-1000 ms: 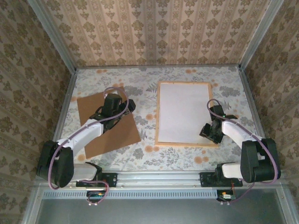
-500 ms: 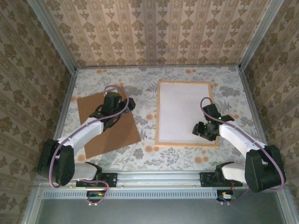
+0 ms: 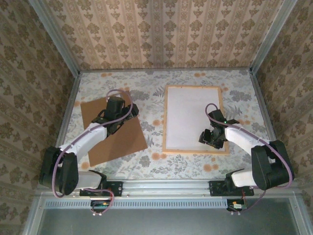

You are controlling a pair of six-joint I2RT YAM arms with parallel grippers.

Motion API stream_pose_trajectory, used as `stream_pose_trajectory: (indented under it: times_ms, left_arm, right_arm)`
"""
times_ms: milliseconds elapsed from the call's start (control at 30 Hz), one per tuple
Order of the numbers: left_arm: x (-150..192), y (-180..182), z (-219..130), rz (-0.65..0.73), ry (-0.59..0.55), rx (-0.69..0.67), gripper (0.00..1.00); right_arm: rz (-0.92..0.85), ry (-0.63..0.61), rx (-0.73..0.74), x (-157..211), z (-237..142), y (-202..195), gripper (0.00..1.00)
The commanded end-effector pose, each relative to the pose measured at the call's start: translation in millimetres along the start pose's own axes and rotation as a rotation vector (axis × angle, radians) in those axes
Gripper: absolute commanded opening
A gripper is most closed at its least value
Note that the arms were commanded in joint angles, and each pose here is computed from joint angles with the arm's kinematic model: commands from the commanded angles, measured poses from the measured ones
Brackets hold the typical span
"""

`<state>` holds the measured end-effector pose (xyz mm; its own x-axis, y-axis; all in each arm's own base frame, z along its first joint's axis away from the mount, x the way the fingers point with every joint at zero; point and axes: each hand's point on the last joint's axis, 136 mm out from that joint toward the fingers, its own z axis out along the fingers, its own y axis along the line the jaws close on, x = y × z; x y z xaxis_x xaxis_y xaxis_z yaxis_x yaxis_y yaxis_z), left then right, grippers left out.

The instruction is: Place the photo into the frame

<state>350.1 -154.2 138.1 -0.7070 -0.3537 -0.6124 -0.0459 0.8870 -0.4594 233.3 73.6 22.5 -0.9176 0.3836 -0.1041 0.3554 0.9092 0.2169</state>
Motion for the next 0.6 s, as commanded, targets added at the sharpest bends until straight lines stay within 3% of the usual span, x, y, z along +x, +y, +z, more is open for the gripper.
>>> stream_pose_trajectory:
  times_ms: [0, 200, 400, 500, 567]
  left_arm:
    - [-14, -2, -10, 0.015, -0.038, 0.001, 0.73]
    - [-16, 3, -11, 0.019, -0.04, -0.008, 0.73]
    - [-24, 22, -21, 0.023, -0.045, -0.059, 0.74]
    - [-30, 46, -32, 0.007, -0.038, -0.12, 0.75]
    - [-34, 72, -40, -0.027, -0.033, -0.19, 0.77]
  right_arm:
    - [0.025, 0.055, 0.053, 17, 1, -13, 0.53]
    - [0.002, 0.024, 0.021, 10, -12, -5, 0.53]
    - [-0.09, -0.144, -0.036, -19, -58, 13, 0.57]
    - [-0.235, -0.266, -0.181, -33, -83, 65, 0.64]
    - [-0.364, -0.346, -0.327, -36, -98, 126, 0.67]
